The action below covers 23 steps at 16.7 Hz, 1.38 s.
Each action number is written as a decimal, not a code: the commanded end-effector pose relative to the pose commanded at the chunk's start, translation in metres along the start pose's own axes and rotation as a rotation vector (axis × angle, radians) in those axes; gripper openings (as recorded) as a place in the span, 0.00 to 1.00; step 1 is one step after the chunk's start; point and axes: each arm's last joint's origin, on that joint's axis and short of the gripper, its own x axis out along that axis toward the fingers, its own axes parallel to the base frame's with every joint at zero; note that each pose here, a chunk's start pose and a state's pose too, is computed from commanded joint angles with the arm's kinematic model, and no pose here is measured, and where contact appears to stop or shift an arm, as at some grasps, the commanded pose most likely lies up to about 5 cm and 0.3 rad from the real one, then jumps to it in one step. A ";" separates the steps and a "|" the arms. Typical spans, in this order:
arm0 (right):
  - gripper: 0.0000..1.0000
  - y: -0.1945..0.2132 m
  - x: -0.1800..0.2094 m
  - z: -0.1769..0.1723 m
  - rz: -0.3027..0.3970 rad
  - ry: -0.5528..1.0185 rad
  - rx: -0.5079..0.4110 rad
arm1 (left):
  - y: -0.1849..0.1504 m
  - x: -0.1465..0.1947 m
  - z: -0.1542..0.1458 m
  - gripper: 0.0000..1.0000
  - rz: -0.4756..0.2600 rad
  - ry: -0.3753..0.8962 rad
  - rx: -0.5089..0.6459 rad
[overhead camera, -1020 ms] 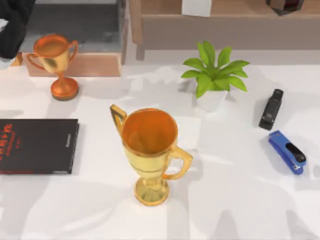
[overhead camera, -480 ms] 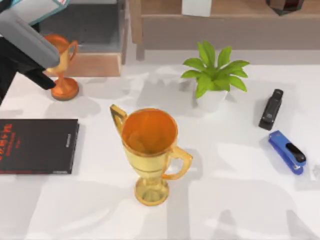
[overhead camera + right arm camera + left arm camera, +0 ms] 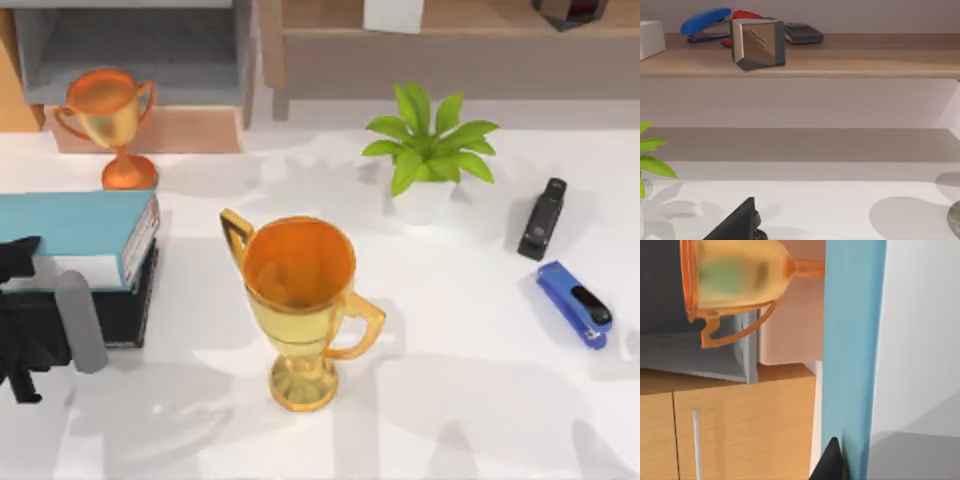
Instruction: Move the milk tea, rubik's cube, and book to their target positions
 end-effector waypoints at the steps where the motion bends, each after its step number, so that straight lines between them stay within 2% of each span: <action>1: 1.00 0.000 0.000 0.000 0.000 0.000 0.000 | -0.009 0.000 -0.002 0.00 -0.060 0.016 0.025; 3: 1.00 0.000 0.000 0.000 0.000 0.000 0.000 | -0.019 0.001 -0.004 0.00 -0.127 0.034 0.050; 7: 1.00 0.000 0.000 0.000 0.000 0.000 0.000 | -0.019 0.001 -0.004 0.00 -0.130 0.034 0.051; 8: 1.00 0.000 0.000 0.000 0.000 0.000 0.000 | -0.014 0.002 -0.003 0.00 -0.101 0.028 0.057; 17: 1.00 0.000 0.000 0.000 0.000 0.000 0.000 | -0.019 0.006 -0.005 0.00 -0.130 0.034 0.051; 23: 1.00 0.000 0.000 0.000 0.000 0.000 0.000 | -0.019 0.006 -0.005 0.45 -0.130 0.034 0.051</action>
